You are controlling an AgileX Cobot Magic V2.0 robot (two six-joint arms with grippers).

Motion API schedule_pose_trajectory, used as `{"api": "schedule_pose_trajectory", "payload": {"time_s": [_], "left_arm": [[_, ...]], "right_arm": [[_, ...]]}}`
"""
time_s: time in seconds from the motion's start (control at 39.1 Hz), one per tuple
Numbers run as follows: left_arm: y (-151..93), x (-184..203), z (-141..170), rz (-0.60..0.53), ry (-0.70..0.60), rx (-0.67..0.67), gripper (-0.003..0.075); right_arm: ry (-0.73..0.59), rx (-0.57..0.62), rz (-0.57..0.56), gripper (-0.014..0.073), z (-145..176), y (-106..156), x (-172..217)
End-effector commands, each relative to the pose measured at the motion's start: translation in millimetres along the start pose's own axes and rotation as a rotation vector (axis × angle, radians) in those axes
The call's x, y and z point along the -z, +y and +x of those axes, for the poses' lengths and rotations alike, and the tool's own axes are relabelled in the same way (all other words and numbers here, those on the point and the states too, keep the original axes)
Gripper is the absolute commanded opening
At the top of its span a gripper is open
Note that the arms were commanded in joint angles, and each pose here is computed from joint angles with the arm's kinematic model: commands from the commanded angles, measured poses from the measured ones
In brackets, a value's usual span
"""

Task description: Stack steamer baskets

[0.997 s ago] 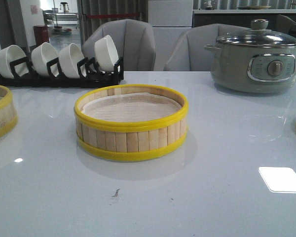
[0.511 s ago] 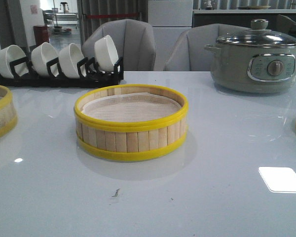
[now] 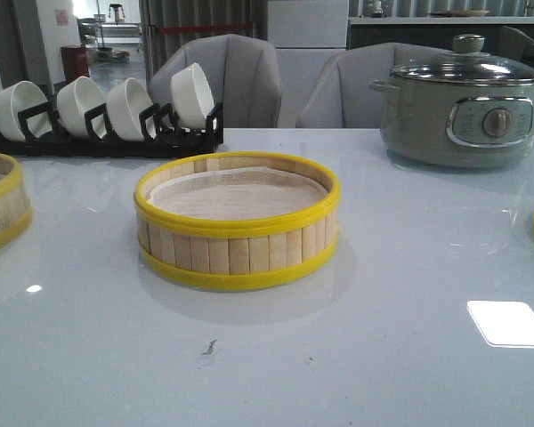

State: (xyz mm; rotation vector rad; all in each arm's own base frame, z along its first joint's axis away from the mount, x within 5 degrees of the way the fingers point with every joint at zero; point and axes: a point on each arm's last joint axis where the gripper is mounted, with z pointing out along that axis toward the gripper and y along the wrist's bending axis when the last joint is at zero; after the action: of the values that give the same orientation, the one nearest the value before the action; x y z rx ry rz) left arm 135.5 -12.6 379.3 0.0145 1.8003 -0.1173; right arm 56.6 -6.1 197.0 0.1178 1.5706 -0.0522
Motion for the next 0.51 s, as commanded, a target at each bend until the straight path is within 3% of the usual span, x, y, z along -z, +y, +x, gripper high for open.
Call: {"api": "schedule_pose_trajectory", "payload": {"time_s": [0.0,0.18,0.31,0.49], "left_arm": [[-5.5,-18.7,-49.8,0.008,0.066,-0.012,0.0085],[-12.6,-46.1,-90.7,0.037,0.272,-0.039,0.0085],[-13.3,-55.6,-94.8,0.036,0.362,-0.042,0.0085],[-13.0,-54.2,-93.0,0.035,0.386,-0.056,0.0085]], "right_arm": [[-0.121,0.005,-0.001,0.0055,-13.8,0.3,2.9],[-0.121,0.005,-0.001,0.0055,-13.8,0.3,2.9],[-0.120,0.004,-0.021,0.0055,-13.8,1.4,2.9],[-0.119,0.003,-0.040,0.0055,-13.7,2.4,2.9]]}}
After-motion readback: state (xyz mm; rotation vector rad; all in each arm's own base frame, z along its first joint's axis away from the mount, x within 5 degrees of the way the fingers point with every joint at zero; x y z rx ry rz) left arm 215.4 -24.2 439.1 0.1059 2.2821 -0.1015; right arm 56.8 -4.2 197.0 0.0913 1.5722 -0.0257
